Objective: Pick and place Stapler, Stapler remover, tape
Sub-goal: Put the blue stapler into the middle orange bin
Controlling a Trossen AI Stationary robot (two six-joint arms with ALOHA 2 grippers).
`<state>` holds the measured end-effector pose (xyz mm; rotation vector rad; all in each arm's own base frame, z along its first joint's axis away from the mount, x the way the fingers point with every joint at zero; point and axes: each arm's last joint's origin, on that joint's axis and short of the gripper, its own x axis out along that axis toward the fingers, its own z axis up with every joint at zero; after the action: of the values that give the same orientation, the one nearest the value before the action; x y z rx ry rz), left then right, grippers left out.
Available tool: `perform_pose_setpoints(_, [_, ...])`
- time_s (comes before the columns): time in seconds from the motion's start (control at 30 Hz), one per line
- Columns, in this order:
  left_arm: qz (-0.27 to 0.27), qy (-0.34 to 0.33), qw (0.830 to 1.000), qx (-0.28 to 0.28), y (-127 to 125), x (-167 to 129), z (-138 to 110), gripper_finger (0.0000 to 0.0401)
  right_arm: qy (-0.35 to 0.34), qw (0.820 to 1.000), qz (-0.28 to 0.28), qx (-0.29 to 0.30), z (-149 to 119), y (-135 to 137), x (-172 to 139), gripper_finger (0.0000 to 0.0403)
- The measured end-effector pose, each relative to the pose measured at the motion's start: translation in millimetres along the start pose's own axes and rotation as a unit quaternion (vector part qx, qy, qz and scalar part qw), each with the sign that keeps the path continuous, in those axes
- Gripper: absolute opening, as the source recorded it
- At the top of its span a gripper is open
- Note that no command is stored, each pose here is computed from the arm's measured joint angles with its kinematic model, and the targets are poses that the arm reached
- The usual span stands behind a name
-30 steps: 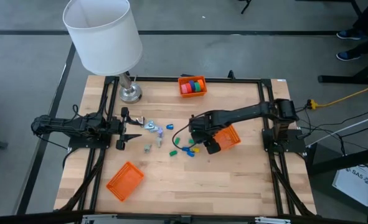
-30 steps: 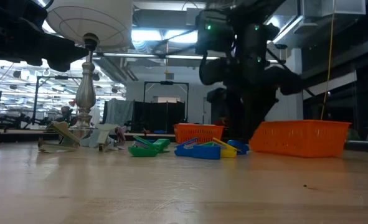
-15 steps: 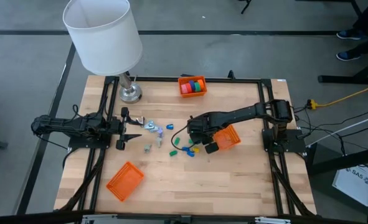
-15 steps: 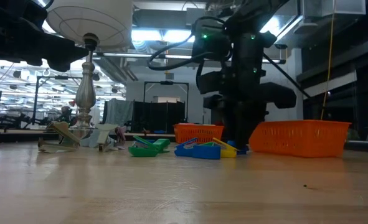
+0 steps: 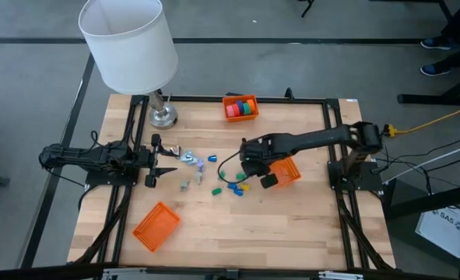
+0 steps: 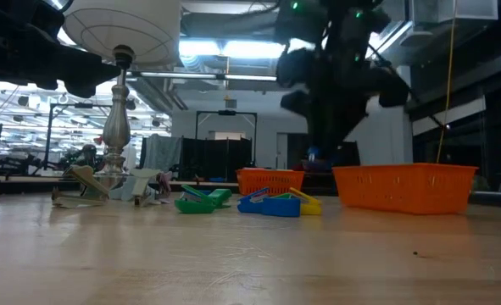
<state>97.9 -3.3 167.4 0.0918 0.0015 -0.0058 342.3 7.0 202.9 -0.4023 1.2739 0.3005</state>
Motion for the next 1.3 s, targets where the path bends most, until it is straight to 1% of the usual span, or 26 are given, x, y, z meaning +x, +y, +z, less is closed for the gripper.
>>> perform_pose_setpoints(0.1, [0.000, 0.000, 1.000, 0.000, 0.0, 0.0, -0.1, 0.0215, 0.013, 1.000, -0.012, -0.001, -7.5, 2.2, -18.8, 0.0078])
perform_pose_setpoints(0.2, [0.000, 0.000, 1.000, 0.000, 0.0, 0.0, 0.0, 0.0215, 0.029, 1.000, -0.006, 0.007, -16.9, 4.9, -34.7, 0.0073])
perform_pose_setpoints(0.37, [0.000, 0.000, 1.000, 0.000, 0.0, 0.0, -0.1, 0.0217, 0.050, 0.999, 0.003, 0.012, -32.8, 12.1, -44.8, 0.0084])
perform_pose_setpoints(0.53, [0.000, 0.000, 1.000, 0.000, 0.0, 0.0, 0.0, 0.0215, 0.068, 0.997, 0.011, 0.024, -58.7, 17.2, -32.9, 0.0082])
perform_pose_setpoints(0.77, [0.000, 0.000, 1.000, 0.000, 0.0, 0.0, 0.0, 0.0216, 0.058, 0.998, 0.001, 0.037, -83.3, 17.4, -12.0, 0.0084])
perform_pose_setpoints(1.07, [0.000, 0.000, 1.000, 0.000, 0.0, 0.0, -0.1, 0.0217, 0.046, 0.999, -0.012, 0.021, -99.5, 9.8, 6.0, 0.0088])
perform_pose_setpoints(1.3, [0.000, 0.000, 1.000, 0.000, 0.0, 0.0, 0.0, 0.0215, 0.046, 0.998, -0.015, 0.026, -107.9, 9.2, 14.3, 0.0089])
